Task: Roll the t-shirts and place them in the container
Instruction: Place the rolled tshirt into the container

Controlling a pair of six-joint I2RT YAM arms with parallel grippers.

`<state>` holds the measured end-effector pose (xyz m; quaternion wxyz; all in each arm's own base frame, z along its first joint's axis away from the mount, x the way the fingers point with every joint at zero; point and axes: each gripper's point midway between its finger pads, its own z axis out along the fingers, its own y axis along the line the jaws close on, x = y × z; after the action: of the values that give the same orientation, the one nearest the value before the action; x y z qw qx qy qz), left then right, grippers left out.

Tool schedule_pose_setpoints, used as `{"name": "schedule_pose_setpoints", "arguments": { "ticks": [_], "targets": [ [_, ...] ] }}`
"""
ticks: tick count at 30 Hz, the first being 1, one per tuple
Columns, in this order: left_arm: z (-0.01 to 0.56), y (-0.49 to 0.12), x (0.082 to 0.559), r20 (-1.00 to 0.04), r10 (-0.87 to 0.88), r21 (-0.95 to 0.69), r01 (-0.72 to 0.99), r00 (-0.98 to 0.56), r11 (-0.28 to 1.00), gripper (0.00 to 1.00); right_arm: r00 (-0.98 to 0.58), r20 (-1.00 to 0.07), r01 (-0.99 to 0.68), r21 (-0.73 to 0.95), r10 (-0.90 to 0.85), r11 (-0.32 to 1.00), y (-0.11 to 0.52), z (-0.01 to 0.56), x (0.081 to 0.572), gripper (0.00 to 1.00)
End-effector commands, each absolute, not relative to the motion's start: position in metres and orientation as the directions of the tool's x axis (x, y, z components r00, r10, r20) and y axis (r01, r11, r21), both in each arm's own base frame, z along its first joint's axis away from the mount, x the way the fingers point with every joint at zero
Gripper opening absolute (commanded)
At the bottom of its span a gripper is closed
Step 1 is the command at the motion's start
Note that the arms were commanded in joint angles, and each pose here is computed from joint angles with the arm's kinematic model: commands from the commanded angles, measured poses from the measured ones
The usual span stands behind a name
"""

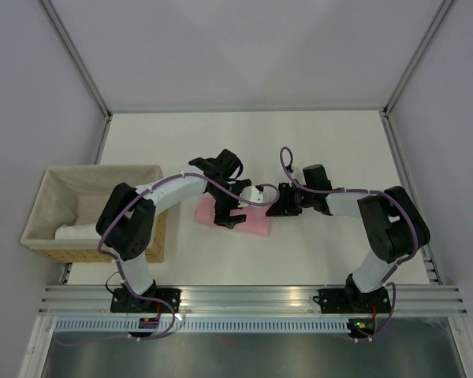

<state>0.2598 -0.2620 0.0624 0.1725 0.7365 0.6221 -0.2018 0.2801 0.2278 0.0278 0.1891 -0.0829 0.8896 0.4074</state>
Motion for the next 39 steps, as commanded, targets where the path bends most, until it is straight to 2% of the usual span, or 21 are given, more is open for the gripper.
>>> {"name": "schedule_pose_setpoints", "arguments": {
  "ticks": [1, 6, 15, 22, 30, 31, 32, 35, 38, 39],
  "targets": [
    [0.058, -0.267, 0.266, -0.503, 0.852, 0.018, 0.988, 0.143, -0.155, 1.0, -0.899, -0.439, -0.338, 0.685, -0.006, 0.645, 0.233, 0.034, 0.289, 0.46],
    [0.055, -0.271, 0.285, -0.485, 0.869, 0.089, 0.994, 0.098, -0.063, 1.0, -0.9, -0.436, -0.336, 0.687, -0.004, 0.644, 0.233, 0.034, 0.288, 0.46],
    [0.025, -0.257, 0.252, -0.474, 0.876, -0.01, 0.994, 0.088, -0.106, 1.0, -0.902, -0.433, -0.333, 0.687, -0.004, 0.646, 0.233, 0.035, 0.291, 0.48],
    [0.003, -0.254, 0.262, -0.457, 0.882, 0.044, 0.993, 0.117, -0.108, 1.0, -0.905, -0.426, -0.331, 0.68, -0.015, 0.654, 0.232, 0.033, 0.291, 0.49],
    [-0.039, -0.222, 0.247, -0.354, 0.933, 0.06, 0.997, 0.069, -0.051, 0.99, -0.9, -0.436, -0.329, 0.661, -0.012, 0.675, 0.23, 0.037, 0.296, 0.5],
    [-0.045, -0.218, 0.243, -0.342, 0.937, 0.055, 0.997, 0.07, -0.054, 0.96, -0.899, -0.438, -0.329, 0.66, -0.01, 0.676, 0.229, 0.038, 0.297, 0.5],
    [-0.046, -0.219, 0.242, -0.343, 0.937, 0.058, 0.997, 0.072, -0.056, 0.87, -0.898, -0.439, -0.331, 0.656, -0.014, 0.678, 0.23, 0.039, 0.297, 0.5],
    [-0.048, -0.218, 0.238, -0.346, 0.936, 0.048, 0.997, 0.069, -0.056, 0.71, -0.9, -0.435, -0.331, 0.645, -0.025, 0.689, 0.227, 0.043, 0.298, 0.5],
    [-0.046, -0.22, 0.236, -0.35, 0.935, 0.026, 0.998, 0.064, -0.059, 0.57, -0.886, -0.462, -0.356, 0.628, -0.037, 0.693, 0.226, 0.053, 0.302, 0.51],
    [-0.045, -0.22, 0.233, -0.352, 0.934, 0.011, 0.998, 0.065, -0.066, 0.55, -0.881, -0.471, -0.366, 0.623, -0.042, 0.691, 0.226, 0.056, 0.303, 0.52]
  ]
}}
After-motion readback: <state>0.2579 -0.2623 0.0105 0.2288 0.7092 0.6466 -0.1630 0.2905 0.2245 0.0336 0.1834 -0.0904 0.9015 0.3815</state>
